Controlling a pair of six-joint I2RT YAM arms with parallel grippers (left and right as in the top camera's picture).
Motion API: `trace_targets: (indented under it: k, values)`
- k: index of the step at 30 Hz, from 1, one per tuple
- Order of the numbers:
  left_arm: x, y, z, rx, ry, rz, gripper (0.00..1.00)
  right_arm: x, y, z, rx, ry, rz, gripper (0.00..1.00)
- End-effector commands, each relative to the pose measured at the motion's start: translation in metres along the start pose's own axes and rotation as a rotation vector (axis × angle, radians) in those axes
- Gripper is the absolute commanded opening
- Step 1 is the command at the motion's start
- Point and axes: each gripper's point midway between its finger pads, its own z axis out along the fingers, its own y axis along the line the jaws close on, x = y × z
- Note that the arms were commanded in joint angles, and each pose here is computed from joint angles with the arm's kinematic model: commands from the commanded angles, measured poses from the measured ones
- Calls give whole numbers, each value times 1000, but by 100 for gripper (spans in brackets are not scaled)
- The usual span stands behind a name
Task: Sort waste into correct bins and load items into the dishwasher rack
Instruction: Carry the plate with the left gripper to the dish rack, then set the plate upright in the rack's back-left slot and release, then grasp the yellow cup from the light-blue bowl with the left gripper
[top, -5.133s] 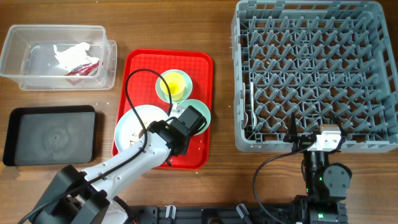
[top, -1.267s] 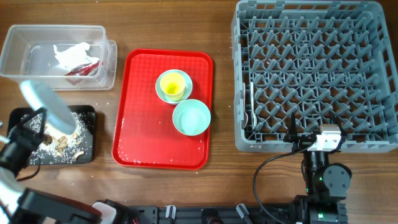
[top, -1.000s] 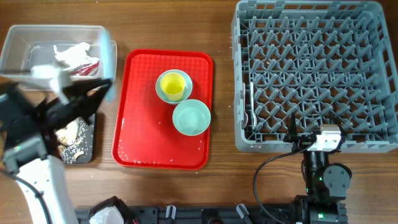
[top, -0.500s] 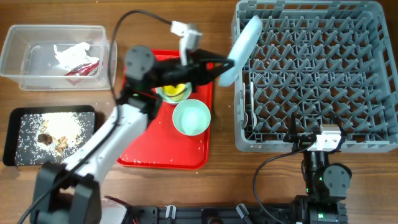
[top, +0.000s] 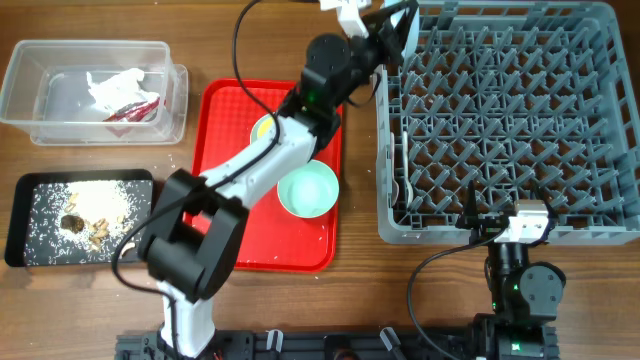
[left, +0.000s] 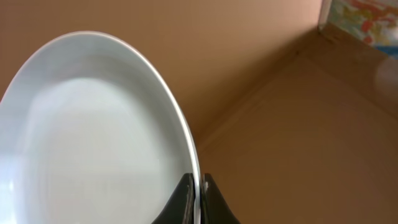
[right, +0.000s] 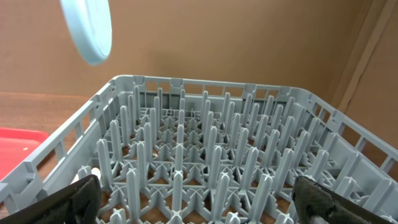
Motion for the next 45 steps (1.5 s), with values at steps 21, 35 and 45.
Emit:
trace_targets:
  k: [21, 35, 45]
  values:
    - [11, -6, -17, 160, 326, 39, 99, -1, -4, 0, 22, -5, -10, 100]
    - [-33, 154, -265, -1008, 841, 481, 100, -1, -4, 0, 22, -5, -9, 100]
    - [32, 214, -292, -1041, 1119, 358, 62, -1, -4, 0, 22, -5, -9, 100]
